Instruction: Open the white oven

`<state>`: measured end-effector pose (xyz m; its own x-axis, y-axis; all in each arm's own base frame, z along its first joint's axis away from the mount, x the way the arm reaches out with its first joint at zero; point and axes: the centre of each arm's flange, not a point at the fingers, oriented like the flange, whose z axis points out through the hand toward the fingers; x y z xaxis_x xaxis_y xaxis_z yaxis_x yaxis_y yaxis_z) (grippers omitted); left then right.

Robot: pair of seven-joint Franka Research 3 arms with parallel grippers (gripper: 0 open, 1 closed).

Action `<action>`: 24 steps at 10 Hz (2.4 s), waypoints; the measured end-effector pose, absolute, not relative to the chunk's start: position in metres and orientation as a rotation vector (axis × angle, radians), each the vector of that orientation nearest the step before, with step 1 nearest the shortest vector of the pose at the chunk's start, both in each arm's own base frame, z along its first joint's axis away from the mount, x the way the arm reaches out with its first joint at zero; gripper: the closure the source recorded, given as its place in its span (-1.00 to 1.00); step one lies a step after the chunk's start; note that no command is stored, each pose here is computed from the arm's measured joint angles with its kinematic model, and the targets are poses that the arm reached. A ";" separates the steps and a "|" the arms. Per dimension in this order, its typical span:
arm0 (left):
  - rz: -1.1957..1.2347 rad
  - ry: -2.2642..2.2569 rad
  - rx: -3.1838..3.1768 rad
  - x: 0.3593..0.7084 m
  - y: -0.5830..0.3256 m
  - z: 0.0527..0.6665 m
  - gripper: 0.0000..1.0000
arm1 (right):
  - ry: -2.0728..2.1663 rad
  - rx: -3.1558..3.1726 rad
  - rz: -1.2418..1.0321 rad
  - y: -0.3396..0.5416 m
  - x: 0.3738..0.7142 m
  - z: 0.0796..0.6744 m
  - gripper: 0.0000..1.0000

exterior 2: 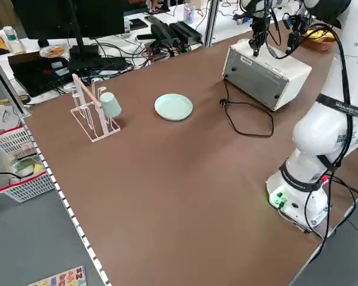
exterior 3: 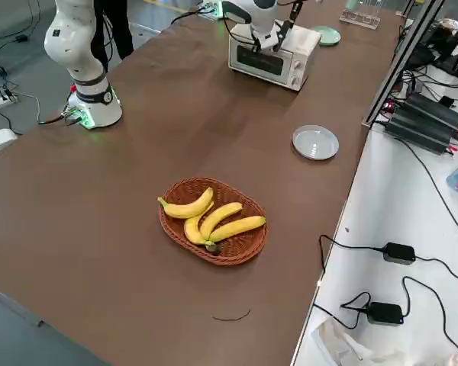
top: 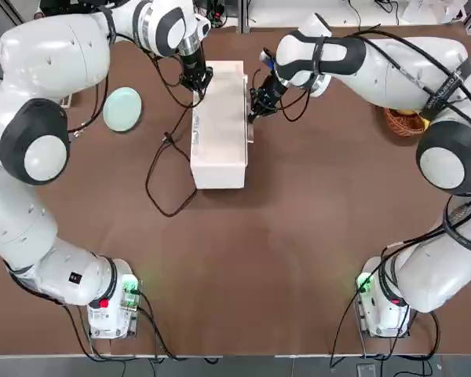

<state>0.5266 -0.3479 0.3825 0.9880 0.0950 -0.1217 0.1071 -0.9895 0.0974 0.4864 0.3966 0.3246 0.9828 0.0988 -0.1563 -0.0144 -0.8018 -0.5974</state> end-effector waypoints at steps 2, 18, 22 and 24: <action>-0.178 0.154 3.029 0.527 -0.348 0.383 0.97 | -0.066 -2.492 0.239 0.393 0.487 0.323 0.93; -0.177 0.156 3.028 0.527 -0.348 0.382 0.97 | -0.023 -2.596 0.289 0.301 0.498 0.256 0.67; -0.177 0.155 3.028 0.527 -0.348 0.382 0.97 | -0.071 -2.650 0.205 0.272 0.514 0.240 -0.52; -0.176 0.155 3.028 0.527 -0.348 0.383 0.97 | -0.145 -2.669 0.172 0.221 0.530 0.229 -1.00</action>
